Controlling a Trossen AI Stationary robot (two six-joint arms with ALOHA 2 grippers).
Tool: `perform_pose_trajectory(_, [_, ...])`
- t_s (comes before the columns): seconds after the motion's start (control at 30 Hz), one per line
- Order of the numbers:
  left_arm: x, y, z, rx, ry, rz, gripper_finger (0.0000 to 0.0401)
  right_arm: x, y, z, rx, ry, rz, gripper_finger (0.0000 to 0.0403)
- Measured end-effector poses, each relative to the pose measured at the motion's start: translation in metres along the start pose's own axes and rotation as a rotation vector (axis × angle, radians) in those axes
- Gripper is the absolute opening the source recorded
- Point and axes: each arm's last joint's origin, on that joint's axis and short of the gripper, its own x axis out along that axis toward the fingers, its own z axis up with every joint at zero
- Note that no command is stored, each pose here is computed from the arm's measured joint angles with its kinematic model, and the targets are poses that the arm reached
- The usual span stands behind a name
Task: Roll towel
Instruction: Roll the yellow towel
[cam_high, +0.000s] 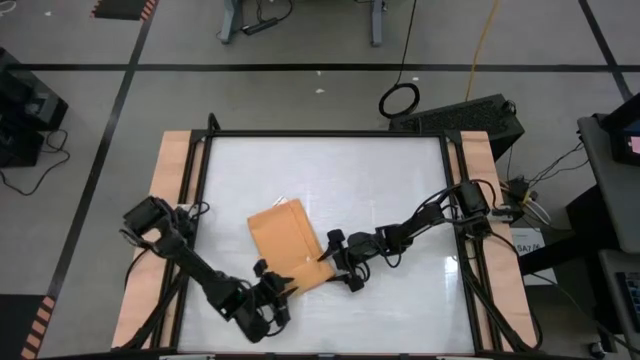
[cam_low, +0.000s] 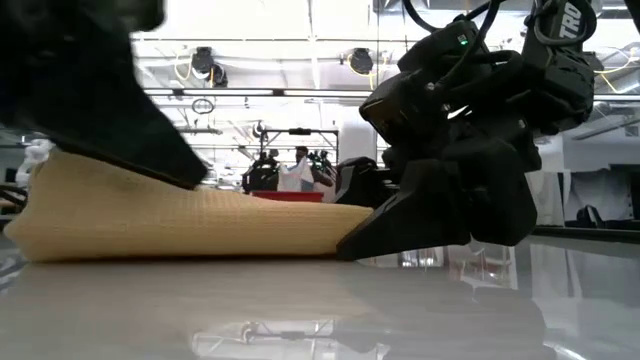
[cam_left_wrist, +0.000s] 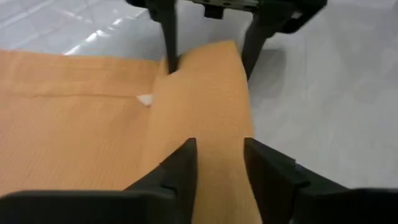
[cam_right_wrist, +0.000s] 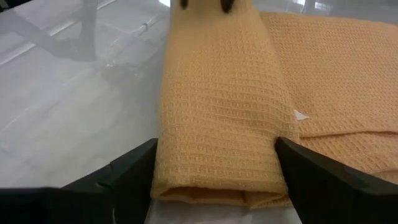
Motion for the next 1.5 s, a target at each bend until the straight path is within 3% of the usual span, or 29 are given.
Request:
perform_pose_trajectory(0.2, [-0.020,-0.002,-0.016,-0.061,-0.058,0.029,0.0077,0.000,0.000,-0.003,-0.016,0.030,0.005,0.0306])
perform_pose_trajectory(0.47, [-0.022,0.009,-0.036,-0.159,-0.041,0.050,0.0043,0.000,0.000,-0.002,-0.019,0.017,0.004,0.0306])
perform_pose_trajectory(0.73, [-0.019,0.023,-0.050,-0.238,-0.015,0.045,0.0040,0.000,0.003,0.000,-0.026,0.007,0.008,0.0306])
perform_pose_trajectory(1.13, [-0.021,0.022,-0.053,-0.234,0.009,0.029,0.0040,-0.016,0.003,0.021,-0.084,-0.004,-0.041,0.0316])
perform_pose_trajectory(1.5, [-0.022,0.022,-0.053,-0.213,0.014,0.025,0.0040,-0.021,0.005,0.043,-0.104,-0.227,0.015,0.0356])
